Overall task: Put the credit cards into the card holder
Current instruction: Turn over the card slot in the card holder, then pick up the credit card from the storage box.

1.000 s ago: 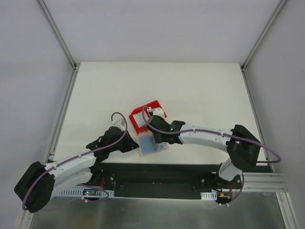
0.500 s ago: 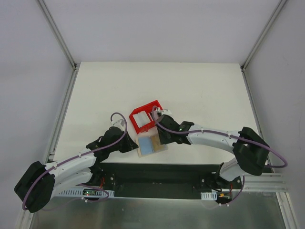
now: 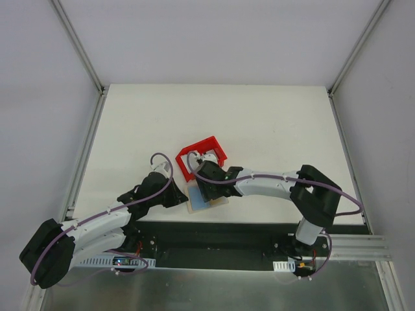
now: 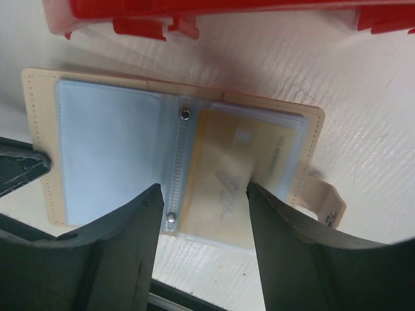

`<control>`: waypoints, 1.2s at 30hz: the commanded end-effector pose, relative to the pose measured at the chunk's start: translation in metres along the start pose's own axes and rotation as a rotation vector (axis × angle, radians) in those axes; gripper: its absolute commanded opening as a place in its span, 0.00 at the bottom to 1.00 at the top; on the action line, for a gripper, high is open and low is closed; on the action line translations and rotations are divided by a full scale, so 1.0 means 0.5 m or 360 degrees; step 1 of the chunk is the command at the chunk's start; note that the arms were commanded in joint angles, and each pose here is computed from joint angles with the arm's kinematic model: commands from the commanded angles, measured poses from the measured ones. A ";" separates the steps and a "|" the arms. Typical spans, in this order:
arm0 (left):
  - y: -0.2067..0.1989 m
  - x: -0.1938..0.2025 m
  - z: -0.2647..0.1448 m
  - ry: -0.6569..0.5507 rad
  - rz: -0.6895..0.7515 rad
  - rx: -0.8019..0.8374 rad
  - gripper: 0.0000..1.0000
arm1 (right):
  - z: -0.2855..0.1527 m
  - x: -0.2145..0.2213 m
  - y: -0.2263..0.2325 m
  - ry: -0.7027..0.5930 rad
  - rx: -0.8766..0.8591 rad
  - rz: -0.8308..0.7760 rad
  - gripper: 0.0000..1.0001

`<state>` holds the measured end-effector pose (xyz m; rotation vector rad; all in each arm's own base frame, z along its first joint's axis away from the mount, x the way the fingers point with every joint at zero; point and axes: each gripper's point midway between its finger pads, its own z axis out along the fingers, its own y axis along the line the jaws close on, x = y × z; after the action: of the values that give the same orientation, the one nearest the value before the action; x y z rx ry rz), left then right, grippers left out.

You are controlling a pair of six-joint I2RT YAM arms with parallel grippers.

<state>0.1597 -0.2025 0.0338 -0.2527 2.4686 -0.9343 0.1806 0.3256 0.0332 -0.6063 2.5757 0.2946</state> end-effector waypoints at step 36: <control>0.024 -0.009 0.004 -0.0061 -0.0047 -0.0082 0.00 | -0.109 -0.336 -0.012 -0.0269 -0.0480 0.0147 0.75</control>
<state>0.1621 -0.1981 0.0302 -0.2954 2.4627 -0.9064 0.2922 0.3421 0.1736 -0.4359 2.3651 0.6093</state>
